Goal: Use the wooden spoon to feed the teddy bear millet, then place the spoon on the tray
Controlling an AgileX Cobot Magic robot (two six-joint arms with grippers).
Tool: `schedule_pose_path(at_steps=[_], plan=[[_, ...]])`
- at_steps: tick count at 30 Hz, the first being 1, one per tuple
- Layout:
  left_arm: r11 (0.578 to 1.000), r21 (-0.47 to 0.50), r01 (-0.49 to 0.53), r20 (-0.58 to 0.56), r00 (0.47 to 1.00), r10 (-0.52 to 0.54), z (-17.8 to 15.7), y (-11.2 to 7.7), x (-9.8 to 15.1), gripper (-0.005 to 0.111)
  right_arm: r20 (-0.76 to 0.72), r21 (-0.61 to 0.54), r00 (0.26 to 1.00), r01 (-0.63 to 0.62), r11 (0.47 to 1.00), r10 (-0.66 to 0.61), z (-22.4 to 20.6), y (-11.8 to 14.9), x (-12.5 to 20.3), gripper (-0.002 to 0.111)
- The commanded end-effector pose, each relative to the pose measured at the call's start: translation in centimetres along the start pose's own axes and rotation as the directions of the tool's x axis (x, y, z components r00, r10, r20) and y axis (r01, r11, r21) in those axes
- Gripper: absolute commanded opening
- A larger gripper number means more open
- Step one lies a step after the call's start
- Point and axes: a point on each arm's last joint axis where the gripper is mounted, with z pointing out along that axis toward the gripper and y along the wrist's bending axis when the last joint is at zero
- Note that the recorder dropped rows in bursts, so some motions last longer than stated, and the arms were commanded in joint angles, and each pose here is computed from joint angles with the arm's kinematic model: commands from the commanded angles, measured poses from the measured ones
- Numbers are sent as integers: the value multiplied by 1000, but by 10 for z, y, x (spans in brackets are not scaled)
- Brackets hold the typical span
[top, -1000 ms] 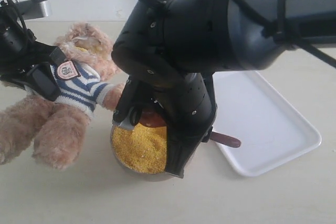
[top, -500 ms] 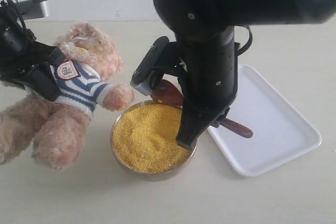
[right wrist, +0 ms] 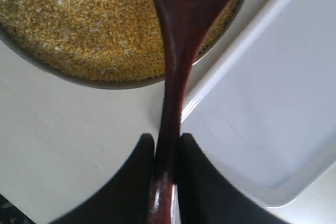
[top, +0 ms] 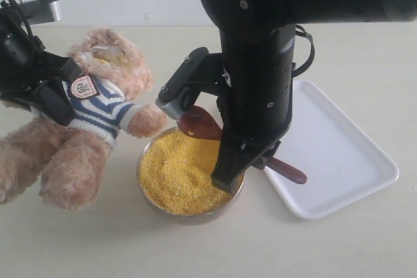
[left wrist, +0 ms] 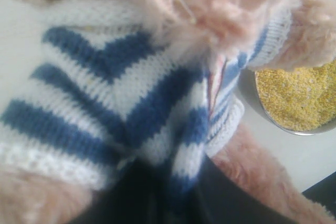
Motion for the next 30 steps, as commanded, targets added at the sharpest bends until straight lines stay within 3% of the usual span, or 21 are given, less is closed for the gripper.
schedule_pose_path(at_steps=[1, 12, 30], plan=[[1000, 13, -4, 24, 1000, 4, -4, -2, -1, 4, 8, 15, 1000, 1, 1000, -1, -4, -3, 1, 0], [1000, 13, -4, 24, 1000, 4, -4, -2, -1, 4, 16, -46, 1000, 11, 999, -10, -4, 3, 0, 0], [1000, 13, -4, 24, 1000, 4, -4, -2, -1, 4, -26, -49, 999, 17, 999, -18, 11, 3, -5, 0]])
